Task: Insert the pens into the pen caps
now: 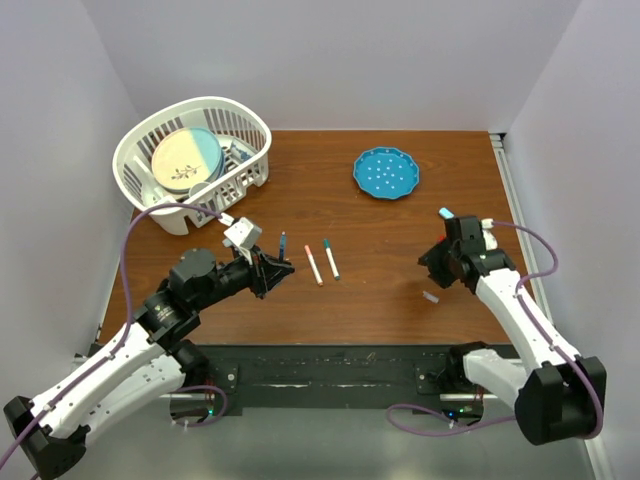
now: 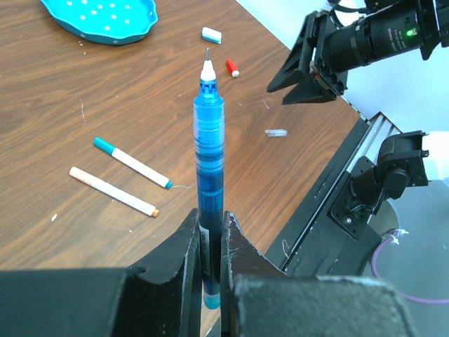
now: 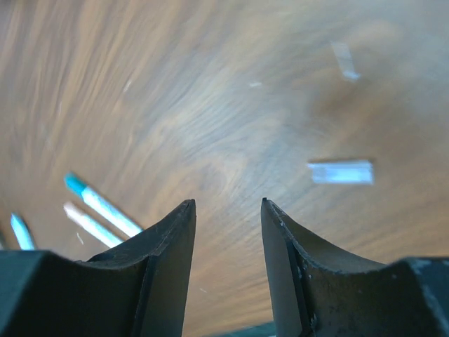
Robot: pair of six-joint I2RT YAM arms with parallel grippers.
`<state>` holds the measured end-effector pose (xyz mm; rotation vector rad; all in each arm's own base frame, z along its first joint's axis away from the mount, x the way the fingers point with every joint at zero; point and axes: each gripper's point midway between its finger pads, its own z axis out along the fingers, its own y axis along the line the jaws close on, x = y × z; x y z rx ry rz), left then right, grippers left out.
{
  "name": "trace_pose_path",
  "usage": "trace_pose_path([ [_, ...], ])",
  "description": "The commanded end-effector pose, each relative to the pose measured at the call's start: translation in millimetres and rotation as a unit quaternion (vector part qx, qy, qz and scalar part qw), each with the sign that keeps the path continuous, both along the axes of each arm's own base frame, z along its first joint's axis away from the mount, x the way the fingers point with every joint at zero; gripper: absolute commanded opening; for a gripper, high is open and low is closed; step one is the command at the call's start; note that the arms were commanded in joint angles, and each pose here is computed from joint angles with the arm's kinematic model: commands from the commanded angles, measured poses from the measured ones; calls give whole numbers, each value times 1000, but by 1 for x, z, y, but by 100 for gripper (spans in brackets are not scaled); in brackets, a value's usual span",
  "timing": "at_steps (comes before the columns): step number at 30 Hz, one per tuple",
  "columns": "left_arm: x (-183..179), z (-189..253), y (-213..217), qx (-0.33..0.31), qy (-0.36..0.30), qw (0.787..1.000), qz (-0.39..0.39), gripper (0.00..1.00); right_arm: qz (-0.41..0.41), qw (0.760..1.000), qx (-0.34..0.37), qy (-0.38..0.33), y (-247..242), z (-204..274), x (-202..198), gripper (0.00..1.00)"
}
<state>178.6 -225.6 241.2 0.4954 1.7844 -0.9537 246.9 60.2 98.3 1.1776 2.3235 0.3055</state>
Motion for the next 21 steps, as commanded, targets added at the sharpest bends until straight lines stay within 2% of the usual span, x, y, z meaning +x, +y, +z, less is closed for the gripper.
trace_pose_path([
  [1,1,8,1,-11,-12,1000,2,0,-175,980,-38,86,-35,-10,-25,47],
  [6,1,9,1,-12,-13,1000,1,0,-230,966,-20,118,-33,-28,-31,47],
  [11,0,8,1,-11,-13,1000,-1,0,-286,954,-21,87,-44,-42,-26,49],
  [14,0,8,1,-10,-12,1000,-1,0,-301,950,-3,83,-41,-50,-23,49],
  [21,1,7,0,-7,-11,1000,0,0,-328,938,-16,111,-45,-64,-35,50],
])
